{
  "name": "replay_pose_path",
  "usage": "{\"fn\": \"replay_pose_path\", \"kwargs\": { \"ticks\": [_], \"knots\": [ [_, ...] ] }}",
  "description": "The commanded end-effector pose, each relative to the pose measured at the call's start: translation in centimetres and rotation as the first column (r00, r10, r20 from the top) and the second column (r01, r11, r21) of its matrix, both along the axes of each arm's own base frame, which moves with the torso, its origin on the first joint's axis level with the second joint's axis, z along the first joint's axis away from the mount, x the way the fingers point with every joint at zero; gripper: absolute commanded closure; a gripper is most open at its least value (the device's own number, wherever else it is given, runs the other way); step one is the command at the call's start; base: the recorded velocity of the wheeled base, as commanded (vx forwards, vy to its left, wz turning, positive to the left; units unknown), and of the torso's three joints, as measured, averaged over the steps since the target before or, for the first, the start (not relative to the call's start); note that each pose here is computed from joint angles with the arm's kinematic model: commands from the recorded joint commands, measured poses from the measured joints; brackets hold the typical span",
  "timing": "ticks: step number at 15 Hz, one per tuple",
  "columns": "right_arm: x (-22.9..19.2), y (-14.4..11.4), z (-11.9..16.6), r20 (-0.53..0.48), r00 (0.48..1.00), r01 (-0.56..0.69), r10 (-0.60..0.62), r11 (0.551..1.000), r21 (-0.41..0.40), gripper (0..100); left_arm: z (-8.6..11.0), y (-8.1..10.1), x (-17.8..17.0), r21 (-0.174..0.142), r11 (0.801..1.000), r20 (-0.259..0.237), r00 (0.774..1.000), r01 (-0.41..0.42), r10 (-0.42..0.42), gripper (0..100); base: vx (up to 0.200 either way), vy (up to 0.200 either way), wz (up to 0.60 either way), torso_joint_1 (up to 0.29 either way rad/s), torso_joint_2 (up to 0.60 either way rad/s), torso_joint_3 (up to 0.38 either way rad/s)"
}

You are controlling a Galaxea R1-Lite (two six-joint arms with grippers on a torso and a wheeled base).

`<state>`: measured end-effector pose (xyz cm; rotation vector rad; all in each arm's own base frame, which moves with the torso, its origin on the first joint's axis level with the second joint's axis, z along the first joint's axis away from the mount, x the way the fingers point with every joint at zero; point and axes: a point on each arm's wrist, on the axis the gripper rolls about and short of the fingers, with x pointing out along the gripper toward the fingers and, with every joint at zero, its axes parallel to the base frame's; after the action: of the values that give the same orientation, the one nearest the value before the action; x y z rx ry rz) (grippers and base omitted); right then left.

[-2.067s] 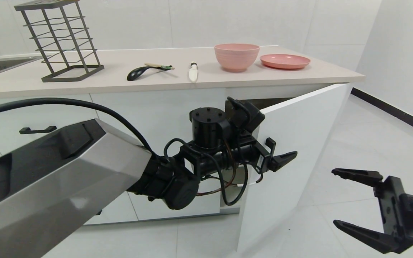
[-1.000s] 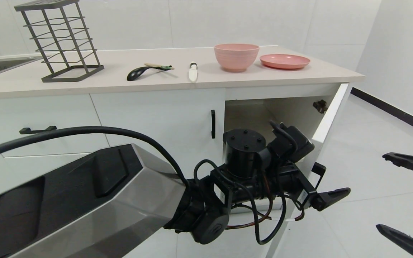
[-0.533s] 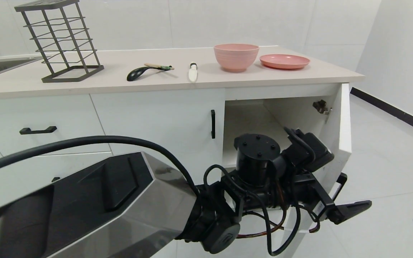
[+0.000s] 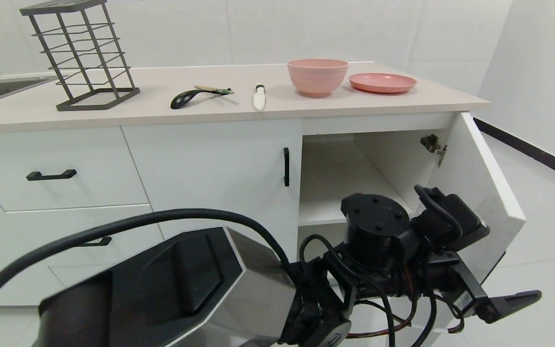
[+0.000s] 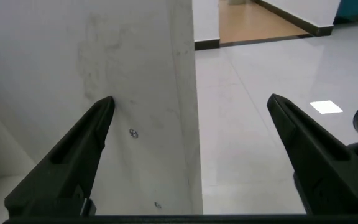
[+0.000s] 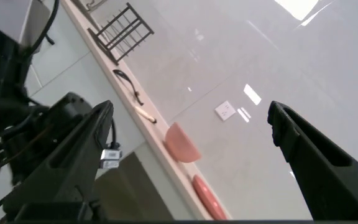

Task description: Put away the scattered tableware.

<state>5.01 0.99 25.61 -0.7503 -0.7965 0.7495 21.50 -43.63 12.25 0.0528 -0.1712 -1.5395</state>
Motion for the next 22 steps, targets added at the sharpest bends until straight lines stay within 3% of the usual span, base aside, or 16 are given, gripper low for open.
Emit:
{"fn": "replay_pose_path", "kwargs": {
  "ticks": [1,5,7,8,10,12,14,15,17,22],
  "knots": [
    [-1.0,0.1,0.4,0.048,0.999,0.018,-0.018,1.0,-0.009,0,-1.5,-1.9,-1.3,0.005,0.999,-0.002,0.999,0.048,-0.048,0,0.0,0.0,0.0,0.0,0.0,0.0],
    [-1.7,0.3,0.3,0.067,0.998,0.019,-0.018,1.0,-0.014,0,-3.8,-4.2,-4.0,0.02,0.993,-0.01,0.993,0.115,-0.115,0,0.0,0.0,0.0,0.0,0.0,0.0],
    [-2.0,0.4,0.3,0.076,0.997,0.019,-0.018,1.0,-0.015,0,-3.5,-4.4,-4.4,0.01,0.993,-0.006,0.993,0.122,-0.122,0,0.0,0.0,0.0,0.0,0.0,0.0],
    [-2.1,0.4,0.2,0.078,0.997,0.017,-0.016,1.0,-0.016,0,-2.2,-3.7,-2.9,-0.019,0.996,0.008,0.996,0.088,-0.088,0,0.0,0.0,0.0,0.0,0.0,0.0],
    [-2.3,0.5,0.2,0.087,0.996,0.014,-0.013,1.0,-0.018,0,1.0,-1.2,0.7,-0.076,0.997,0.037,0.999,0.005,-0.003,0,0.0,0.0,0.0,0.0,0.0,0.0],
    [-2.3,0.5,0.0,0.076,0.997,0.013,-0.011,1.0,-0.015,0,4.9,2.6,3.8,-0.127,0.988,0.064,0.994,-0.083,0.092,0,0.0,0.0,0.0,0.0,0.0,0.0],
    [-2.2,0.4,-0.6,0.055,0.998,0.01,-0.01,1.0,-0.013,0,7.4,5.8,5.0,-0.145,0.979,0.076,0.985,-0.14,0.153,0,0.0,0.0,0.0,0.0,0.0,0.0],
    [-2.1,0.4,-1.2,0.038,0.999,0.008,-0.007,1.0,-0.01,0,8.7,8.4,5.4,-0.147,0.972,0.078,0.978,-0.181,0.194,0,0.0,0.0,0.0,0.0,0.0,0.0],
    [-2.2,0.5,-1.4,0.033,0.999,-0.004,0.004,1.0,-0.009,0,10.1,11.5,5.1,-0.15,0.964,0.08,0.969,-0.221,0.234,0,0.0,0.0,0.0,0.0,0.0,0.0],
    [-3.3,0.7,-1.4,0.071,0.997,-0.009,0.01,1.0,-0.016,0,12.6,17.1,4.6,-0.175,0.937,0.098,0.942,-0.303,0.322,0,0.0,0.0,0.0,0.0,0.0,0.0]
  ]
}}
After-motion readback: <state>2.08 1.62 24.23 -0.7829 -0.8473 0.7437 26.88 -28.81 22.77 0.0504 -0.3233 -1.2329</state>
